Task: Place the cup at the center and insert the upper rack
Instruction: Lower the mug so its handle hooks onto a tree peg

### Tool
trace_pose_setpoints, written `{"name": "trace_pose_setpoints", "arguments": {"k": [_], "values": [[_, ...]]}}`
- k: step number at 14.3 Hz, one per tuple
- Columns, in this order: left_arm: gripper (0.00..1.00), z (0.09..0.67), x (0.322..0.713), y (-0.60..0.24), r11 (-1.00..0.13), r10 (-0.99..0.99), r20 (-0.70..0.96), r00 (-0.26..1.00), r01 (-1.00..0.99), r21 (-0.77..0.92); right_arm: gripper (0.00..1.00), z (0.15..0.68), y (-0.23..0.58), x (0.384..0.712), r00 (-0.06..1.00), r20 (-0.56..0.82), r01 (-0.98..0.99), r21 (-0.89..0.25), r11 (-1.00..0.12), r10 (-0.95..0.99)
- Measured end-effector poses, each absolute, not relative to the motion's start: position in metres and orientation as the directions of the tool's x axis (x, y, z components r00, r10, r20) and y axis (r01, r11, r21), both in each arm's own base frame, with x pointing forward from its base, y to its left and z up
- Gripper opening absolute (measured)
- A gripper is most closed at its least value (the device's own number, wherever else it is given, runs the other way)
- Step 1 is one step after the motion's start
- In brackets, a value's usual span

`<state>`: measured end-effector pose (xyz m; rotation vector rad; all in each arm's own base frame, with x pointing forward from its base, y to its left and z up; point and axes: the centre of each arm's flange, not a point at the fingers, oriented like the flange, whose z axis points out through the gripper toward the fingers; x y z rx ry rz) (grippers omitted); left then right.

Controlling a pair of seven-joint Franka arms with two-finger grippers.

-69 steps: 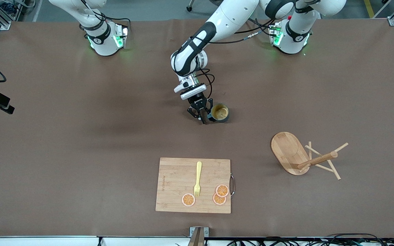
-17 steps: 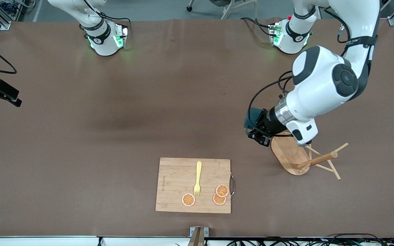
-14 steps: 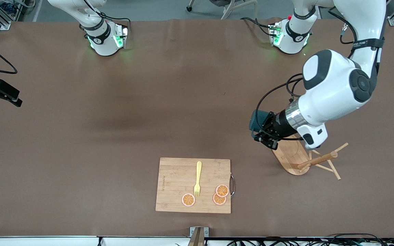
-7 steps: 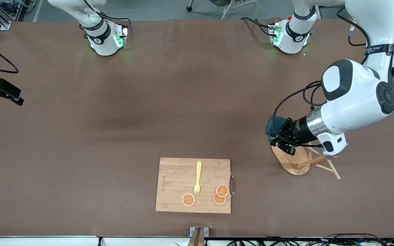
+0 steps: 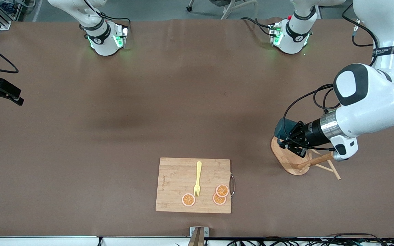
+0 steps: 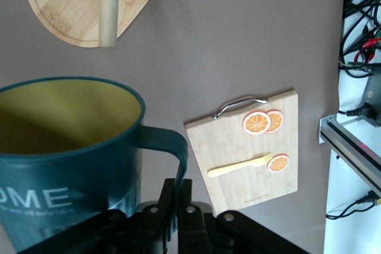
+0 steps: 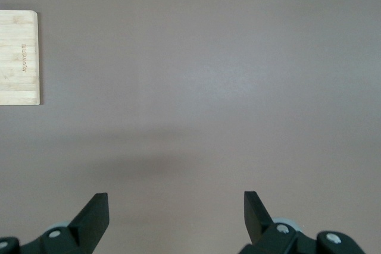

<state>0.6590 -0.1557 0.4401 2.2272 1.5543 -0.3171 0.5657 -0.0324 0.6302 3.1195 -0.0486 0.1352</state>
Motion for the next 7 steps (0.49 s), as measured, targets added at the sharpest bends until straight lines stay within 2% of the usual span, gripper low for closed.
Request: {"name": "trace_pose_setpoints", "arguments": {"k": [7], "values": [[0.05,0.433,0.661,-0.136,-0.308,0.832,-0.415,0.369,0.928,0.207,1.00,0.629,-0.031,0.564,0.997,0.072,-0.030,0.017,-0.999,-0.028]]}}
